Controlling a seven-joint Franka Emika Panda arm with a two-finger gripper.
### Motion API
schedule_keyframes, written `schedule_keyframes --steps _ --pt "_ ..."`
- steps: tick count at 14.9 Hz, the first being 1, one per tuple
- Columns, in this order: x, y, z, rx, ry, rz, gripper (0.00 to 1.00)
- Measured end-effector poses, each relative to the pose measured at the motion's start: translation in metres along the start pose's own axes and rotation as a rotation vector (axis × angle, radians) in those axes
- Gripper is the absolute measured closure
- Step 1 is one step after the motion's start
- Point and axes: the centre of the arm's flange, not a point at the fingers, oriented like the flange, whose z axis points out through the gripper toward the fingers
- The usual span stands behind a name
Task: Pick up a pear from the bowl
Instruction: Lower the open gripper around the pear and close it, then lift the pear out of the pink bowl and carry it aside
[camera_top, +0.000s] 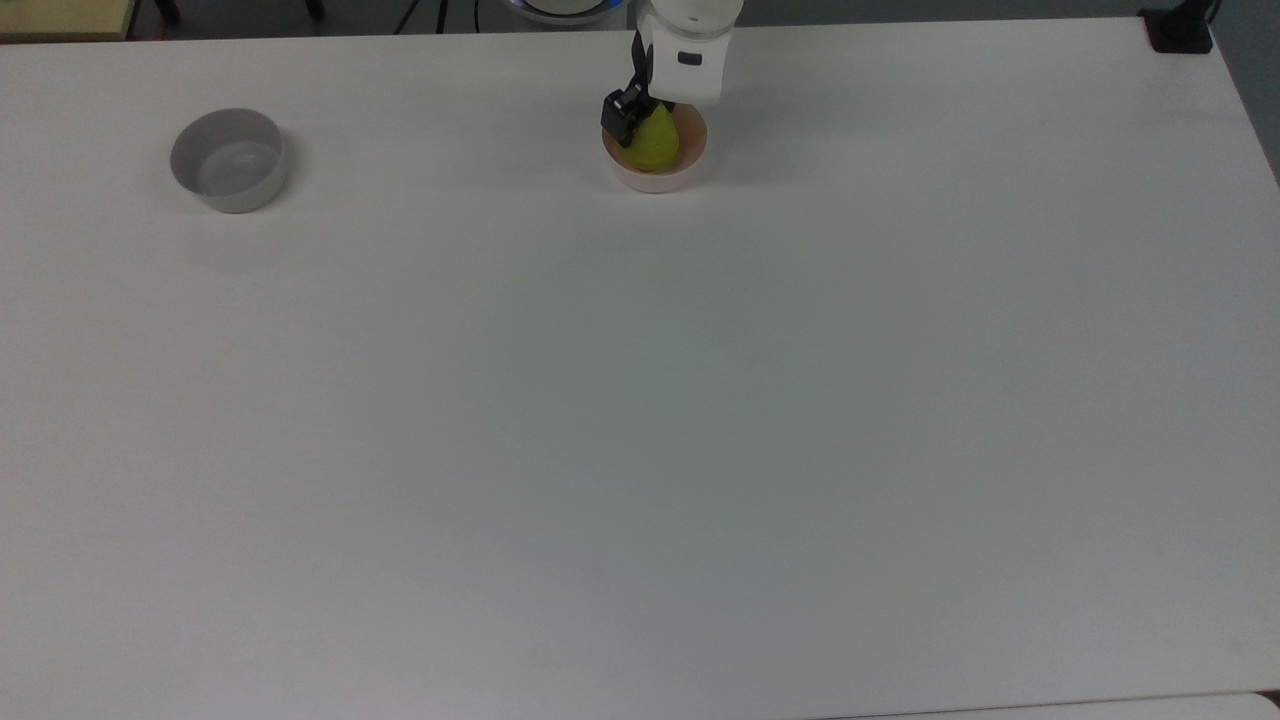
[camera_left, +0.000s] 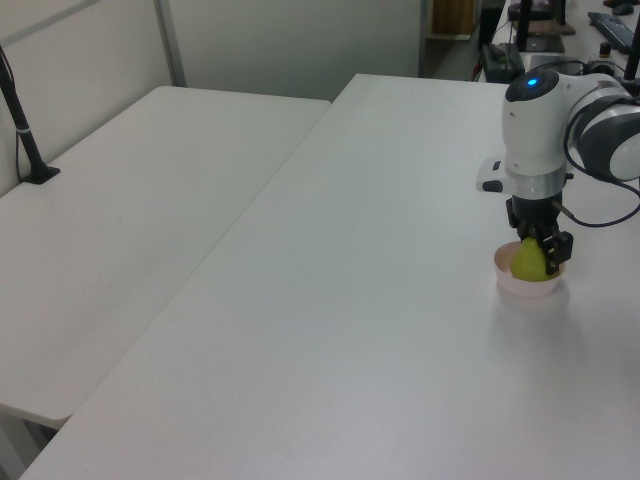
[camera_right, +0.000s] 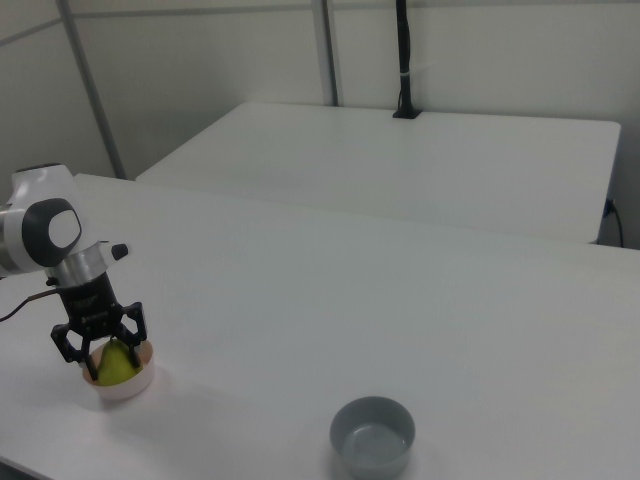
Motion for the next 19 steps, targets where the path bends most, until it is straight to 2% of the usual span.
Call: schedule_keyframes --steps 3,6,10,13,17,19 --pt "-0.001 0.001 -0.006 -0.002 0.015 0.001 0.31" --pt "-0.009 0.01 -0.033 -0.005 0.068 0.021 0.31" --pt "-0.04 0.024 -0.093 0.007 0.14 0.057 0.31" --pt "-0.064 0.034 -0.116 0.024 0.171 0.082 0.31" --pt "-0.103 0.094 -0.135 0.019 0.217 0.238 0.31" --pt "-0.135 0.14 -0.144 0.008 0.237 0.35 0.31"
